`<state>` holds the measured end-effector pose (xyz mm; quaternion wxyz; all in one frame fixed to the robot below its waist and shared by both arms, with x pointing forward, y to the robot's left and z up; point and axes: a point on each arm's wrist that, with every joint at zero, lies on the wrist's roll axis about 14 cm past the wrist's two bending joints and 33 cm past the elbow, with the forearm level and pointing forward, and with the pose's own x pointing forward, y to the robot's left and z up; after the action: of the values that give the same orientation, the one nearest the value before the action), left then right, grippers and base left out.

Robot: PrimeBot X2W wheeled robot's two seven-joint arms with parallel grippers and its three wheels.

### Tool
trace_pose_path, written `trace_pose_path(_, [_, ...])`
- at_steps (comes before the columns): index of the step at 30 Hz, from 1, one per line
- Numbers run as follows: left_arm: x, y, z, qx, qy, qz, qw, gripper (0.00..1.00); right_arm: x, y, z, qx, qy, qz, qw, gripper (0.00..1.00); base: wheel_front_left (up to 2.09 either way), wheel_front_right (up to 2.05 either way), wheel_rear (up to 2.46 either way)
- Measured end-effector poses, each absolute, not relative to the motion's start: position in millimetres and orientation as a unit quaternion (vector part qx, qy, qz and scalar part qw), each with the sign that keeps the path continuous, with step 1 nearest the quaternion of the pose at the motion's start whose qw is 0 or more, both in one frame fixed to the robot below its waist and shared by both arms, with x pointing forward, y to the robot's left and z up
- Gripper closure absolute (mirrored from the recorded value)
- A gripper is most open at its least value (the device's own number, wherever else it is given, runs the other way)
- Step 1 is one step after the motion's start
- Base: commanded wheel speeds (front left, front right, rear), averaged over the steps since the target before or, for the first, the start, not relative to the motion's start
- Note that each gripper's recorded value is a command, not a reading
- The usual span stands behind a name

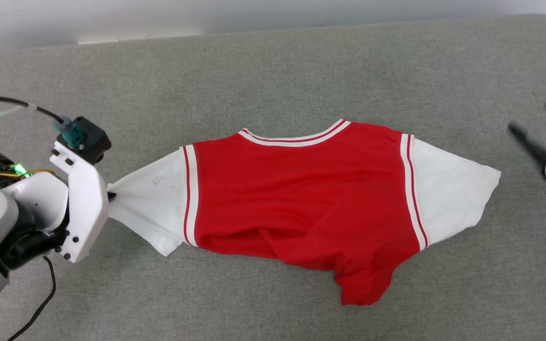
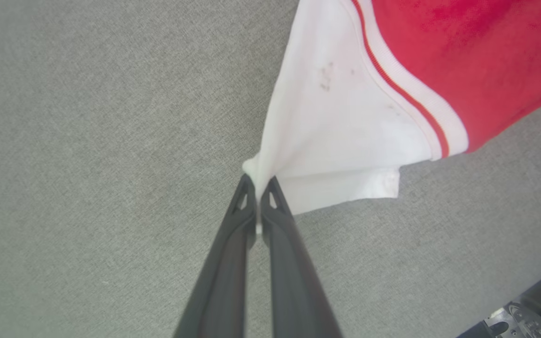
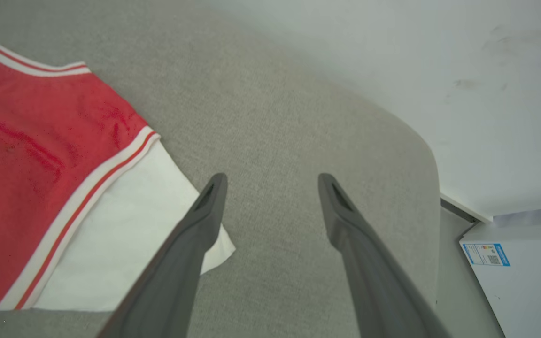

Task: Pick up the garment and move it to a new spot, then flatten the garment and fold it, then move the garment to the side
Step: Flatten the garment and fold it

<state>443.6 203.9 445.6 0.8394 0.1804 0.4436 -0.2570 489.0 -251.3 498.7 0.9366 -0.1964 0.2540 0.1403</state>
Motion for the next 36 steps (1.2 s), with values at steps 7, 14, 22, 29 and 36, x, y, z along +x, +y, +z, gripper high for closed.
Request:
trace_pose_path(7, [450,194,441,0.184,0.437,-0.27,0.838,1.0,470,-258,453,-0.158,0.462,0.157,0.859,0.0,0.0,0.0,0.0])
trace_pose_path(14, [458,193,431,0.185,0.44,-0.273,0.836,1.0,470,-248,411,-0.124,0.552,0.162,0.809,0.0,0.0,0.0,0.0])
trace_pose_path(22, [462,192,418,0.179,0.45,-0.275,0.831,1.0,462,-239,358,-0.082,0.594,0.156,0.785,0.0,0.0,0.0,0.0])
trace_pose_path(29, [465,189,427,0.179,0.43,-0.276,0.841,1.0,466,-231,367,-0.078,0.549,0.167,0.815,1.0,0.0,0.0,0.0])
trace_pose_path(36, [475,181,472,0.181,0.349,-0.277,0.877,1.0,483,-219,424,-0.094,0.432,0.191,0.876,1.0,0.0,0.0,0.0])
